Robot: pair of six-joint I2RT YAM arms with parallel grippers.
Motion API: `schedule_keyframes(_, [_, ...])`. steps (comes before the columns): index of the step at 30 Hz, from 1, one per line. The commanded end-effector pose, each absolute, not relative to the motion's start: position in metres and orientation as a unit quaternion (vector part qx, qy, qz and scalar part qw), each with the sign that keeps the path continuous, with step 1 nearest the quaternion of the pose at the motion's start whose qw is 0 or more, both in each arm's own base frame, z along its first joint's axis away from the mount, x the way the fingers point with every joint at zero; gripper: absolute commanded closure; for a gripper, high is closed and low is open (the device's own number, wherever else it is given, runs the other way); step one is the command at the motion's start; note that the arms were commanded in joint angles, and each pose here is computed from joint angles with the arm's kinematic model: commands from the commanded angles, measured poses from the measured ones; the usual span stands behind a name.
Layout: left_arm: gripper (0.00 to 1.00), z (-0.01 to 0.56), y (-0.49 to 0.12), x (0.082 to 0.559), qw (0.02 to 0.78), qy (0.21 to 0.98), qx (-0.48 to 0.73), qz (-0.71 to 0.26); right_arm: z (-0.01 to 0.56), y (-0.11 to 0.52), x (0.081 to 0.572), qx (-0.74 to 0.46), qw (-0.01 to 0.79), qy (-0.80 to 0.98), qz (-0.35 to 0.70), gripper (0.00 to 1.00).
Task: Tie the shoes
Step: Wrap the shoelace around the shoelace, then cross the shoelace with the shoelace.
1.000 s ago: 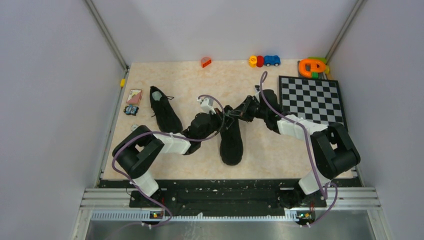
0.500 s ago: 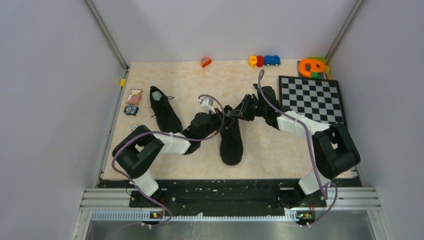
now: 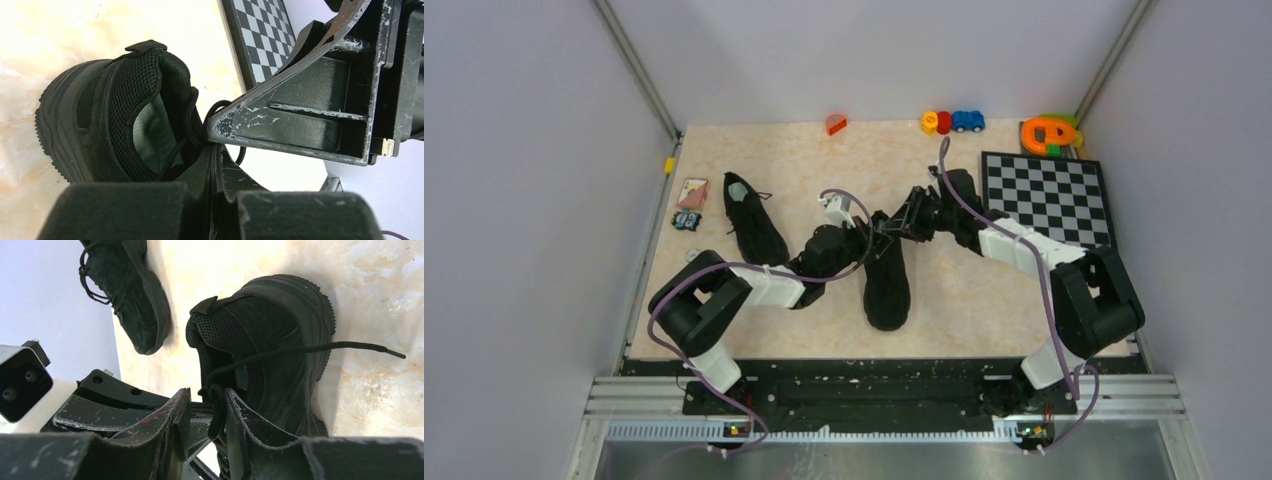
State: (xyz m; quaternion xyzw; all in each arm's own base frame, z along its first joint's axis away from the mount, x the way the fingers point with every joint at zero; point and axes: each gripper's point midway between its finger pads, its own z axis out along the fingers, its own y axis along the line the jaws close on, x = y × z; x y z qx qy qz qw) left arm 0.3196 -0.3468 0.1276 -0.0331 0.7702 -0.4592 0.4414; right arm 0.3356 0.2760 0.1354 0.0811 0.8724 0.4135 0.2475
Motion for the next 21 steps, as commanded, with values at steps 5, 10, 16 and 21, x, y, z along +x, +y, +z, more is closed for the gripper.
schedule_keyframes(5, [1.0, 0.12, -0.347, 0.31, 0.425, 0.779, -0.02, -0.461, 0.174, 0.276, 0.339, 0.051, 0.261, 0.856, 0.444, 0.65])
schedule_keyframes(10, [1.0, 0.12, -0.346, 0.31, 0.423, 0.779, -0.02, -0.463, 0.178, 0.271, 0.337, 0.044, 0.253, 0.854, 0.453, 0.61])
schedule_keyframes(16, [1.0, 0.122, -0.345, 0.31, 0.425, 0.778, -0.02, -0.463, 0.175, 0.264, 0.334, 0.044, 0.238, 0.85, 0.467, 0.61])
schedule_keyframes(21, [1.0, 0.122, -0.346, 0.309, 0.423, 0.778, -0.019, -0.465, 0.178, 0.259, 0.335, 0.043, 0.238, 0.844, 0.478, 0.6])
